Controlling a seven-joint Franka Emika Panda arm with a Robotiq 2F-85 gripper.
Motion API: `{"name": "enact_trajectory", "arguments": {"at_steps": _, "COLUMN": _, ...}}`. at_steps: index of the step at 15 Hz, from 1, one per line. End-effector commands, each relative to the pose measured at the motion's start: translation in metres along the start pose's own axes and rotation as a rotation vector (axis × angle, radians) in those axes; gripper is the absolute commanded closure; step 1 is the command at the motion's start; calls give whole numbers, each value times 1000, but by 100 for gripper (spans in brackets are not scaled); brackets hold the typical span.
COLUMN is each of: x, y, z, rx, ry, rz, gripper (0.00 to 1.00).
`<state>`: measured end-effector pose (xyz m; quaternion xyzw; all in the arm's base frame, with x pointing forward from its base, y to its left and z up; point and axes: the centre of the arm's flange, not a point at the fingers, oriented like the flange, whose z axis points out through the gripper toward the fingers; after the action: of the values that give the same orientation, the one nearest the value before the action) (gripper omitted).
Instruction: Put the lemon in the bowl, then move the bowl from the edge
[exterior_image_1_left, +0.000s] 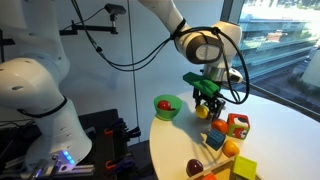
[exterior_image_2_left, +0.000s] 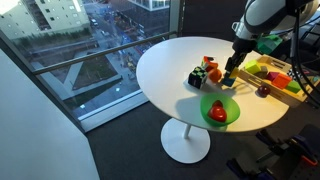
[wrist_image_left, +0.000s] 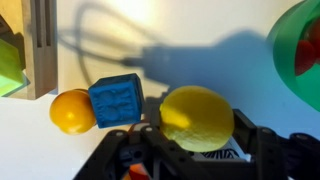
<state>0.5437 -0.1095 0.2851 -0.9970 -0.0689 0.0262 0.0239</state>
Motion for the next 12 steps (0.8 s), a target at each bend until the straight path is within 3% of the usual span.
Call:
{"name": "enact_trajectory", "arguments": {"at_steps": 1, "x": 0, "y": 0, "z": 0, "rx": 0, "ry": 0, "rz": 0, "gripper": 30}}
{"name": "enact_trajectory", "arguments": {"at_steps": 2, "x": 0, "y": 0, "z": 0, "rx": 0, "ry": 0, "rz": 0, "gripper": 55}}
{"name": "enact_trajectory", "arguments": {"at_steps": 12, "x": 8, "y": -39, "z": -9, "rx": 50, "ry": 23, "rz": -85, "gripper": 55}}
